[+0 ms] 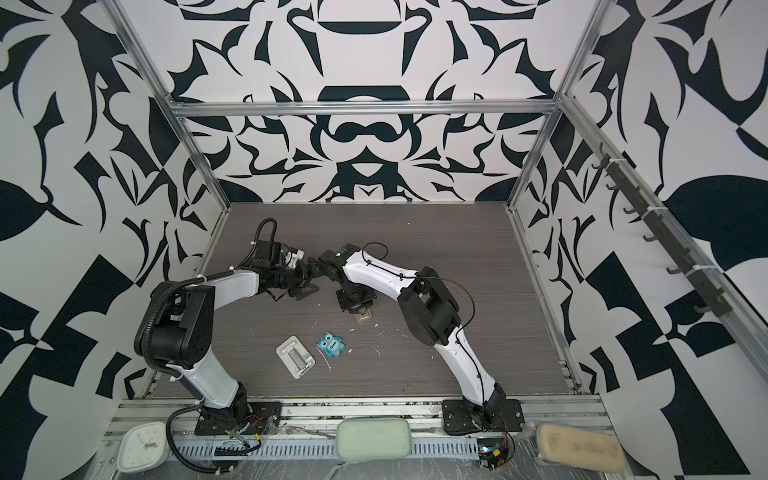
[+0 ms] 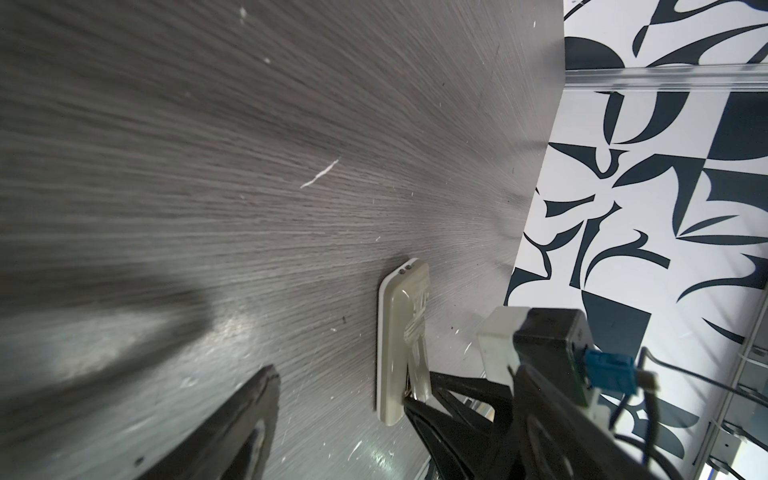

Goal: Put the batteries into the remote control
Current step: 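Slide the cover along the compartment with the right gripper until it seats, then open the right gripper off the seated cover and lift it away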

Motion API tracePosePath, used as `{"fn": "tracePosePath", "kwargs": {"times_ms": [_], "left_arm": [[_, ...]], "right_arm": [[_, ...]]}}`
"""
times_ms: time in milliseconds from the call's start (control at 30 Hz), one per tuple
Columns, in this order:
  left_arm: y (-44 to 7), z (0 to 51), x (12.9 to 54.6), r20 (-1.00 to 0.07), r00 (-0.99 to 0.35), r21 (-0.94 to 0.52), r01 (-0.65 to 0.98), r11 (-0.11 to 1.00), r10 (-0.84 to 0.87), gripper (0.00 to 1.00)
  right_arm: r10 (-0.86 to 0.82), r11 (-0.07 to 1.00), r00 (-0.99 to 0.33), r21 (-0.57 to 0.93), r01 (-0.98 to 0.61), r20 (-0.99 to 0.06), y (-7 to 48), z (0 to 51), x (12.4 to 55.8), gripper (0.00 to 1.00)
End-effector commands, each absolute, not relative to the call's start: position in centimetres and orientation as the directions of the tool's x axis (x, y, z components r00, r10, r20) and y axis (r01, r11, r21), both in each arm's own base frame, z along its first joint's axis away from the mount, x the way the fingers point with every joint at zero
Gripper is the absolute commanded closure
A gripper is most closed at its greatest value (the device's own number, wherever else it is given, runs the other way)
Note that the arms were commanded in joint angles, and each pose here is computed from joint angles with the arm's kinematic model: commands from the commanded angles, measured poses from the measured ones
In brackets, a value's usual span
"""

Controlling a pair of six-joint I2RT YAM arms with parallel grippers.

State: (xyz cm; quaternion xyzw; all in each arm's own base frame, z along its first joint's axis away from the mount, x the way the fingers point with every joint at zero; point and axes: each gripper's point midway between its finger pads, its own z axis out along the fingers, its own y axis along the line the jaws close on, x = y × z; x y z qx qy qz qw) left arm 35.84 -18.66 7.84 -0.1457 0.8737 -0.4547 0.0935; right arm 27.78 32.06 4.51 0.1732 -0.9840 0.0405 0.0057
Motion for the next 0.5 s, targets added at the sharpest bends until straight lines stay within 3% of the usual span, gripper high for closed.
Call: {"fn": "tracePosePath", "kwargs": {"times_ms": [0,467], "left_arm": [[-18.6,8.6,35.4,-0.043,-0.942,-0.832,-0.151,0.534,-0.333,0.10],[-18.6,8.6,35.1,-0.043,-0.941,-0.833,-0.152,0.532,-0.335,0.10]], "right_arm": [[-0.334,0.938,-0.943,-0.096,-0.332,0.002,32.1,5.7,28.1,0.65],[-0.353,0.932,-0.934,-0.103,-0.346,-0.051,32.5,7.5,28.5,0.54]]}}
